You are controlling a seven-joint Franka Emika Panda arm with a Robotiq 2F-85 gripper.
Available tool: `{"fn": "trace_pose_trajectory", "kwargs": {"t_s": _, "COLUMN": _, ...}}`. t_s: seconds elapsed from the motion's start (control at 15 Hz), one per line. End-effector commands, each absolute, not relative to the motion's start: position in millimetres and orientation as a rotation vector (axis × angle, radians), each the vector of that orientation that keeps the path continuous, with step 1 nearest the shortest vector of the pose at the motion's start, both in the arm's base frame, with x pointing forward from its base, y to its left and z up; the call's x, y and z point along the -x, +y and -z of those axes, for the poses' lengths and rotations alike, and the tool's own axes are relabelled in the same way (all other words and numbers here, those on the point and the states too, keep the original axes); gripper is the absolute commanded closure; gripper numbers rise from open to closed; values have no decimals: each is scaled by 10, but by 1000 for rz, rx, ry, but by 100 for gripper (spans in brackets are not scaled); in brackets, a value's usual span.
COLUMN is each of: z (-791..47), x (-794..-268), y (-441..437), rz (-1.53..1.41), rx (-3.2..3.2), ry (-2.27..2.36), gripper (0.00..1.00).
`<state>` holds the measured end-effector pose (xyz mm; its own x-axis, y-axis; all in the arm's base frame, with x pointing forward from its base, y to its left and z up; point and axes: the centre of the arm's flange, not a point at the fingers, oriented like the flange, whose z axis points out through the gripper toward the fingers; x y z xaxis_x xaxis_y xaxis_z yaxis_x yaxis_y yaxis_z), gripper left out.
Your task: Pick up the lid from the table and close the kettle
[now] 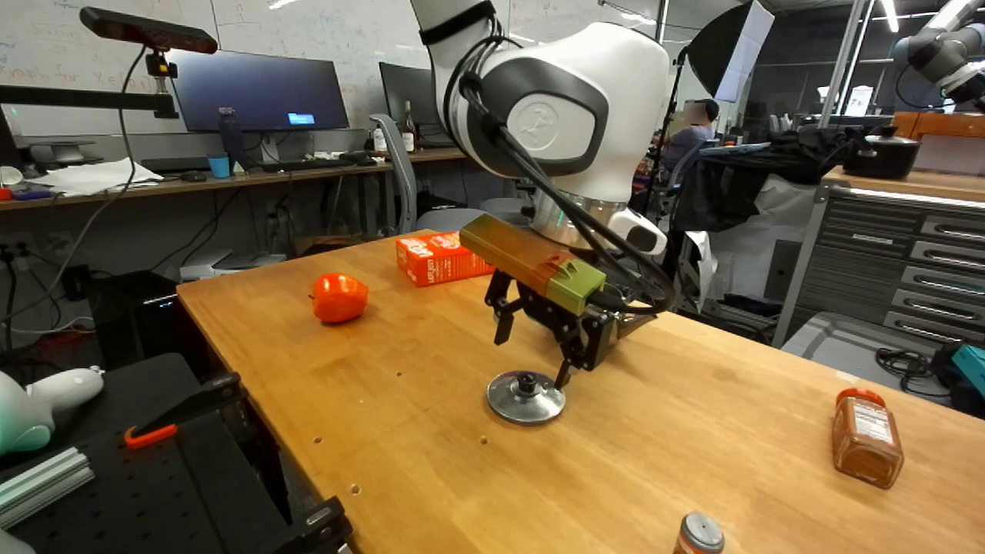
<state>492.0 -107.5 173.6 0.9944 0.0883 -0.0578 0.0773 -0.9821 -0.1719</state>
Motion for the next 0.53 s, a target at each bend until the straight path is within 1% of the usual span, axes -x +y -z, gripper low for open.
{"fn": "trace_pose_trajectory", "kwargs": {"t_s": 0.0, "z": -1640, "x": -5041, "y": -1123, "rz": -100, "rx": 2962, "ry": -131, "gripper": 0}}
{"fn": "trace_pose_trajectory", "kwargs": {"t_s": 0.07, "z": -1626, "x": -5043, "y": -1121, "rz": -104, "rx": 2963, "ry": -131, "gripper": 3}}
{"fn": "trace_pose_trajectory", "kwargs": {"t_s": 0.13, "z": -1617, "x": -5045, "y": -1120, "rz": -106, "rx": 2963, "ry": -132, "gripper": 13}}
{"fn": "trace_pose_trajectory", "kwargs": {"t_s": 0.2, "z": -1610, "x": -5049, "y": -1122, "rz": -110, "rx": 2961, "ry": -130, "gripper": 25}}
{"fn": "trace_pose_trajectory", "kwargs": {"t_s": 0.33, "z": -1591, "x": -5061, "y": -1120, "rz": -109, "rx": 2962, "ry": -125, "gripper": 39}}
{"fn": "trace_pose_trajectory", "kwargs": {"t_s": 0.4, "z": -1588, "x": -5055, "y": -1110, "rz": -109, "rx": 2960, "ry": -126, "gripper": 49}}
{"fn": "trace_pose_trajectory", "kwargs": {"t_s": 0.47, "z": -1583, "x": -5045, "y": -1102, "rz": -104, "rx": 2961, "ry": -129, "gripper": 56}}
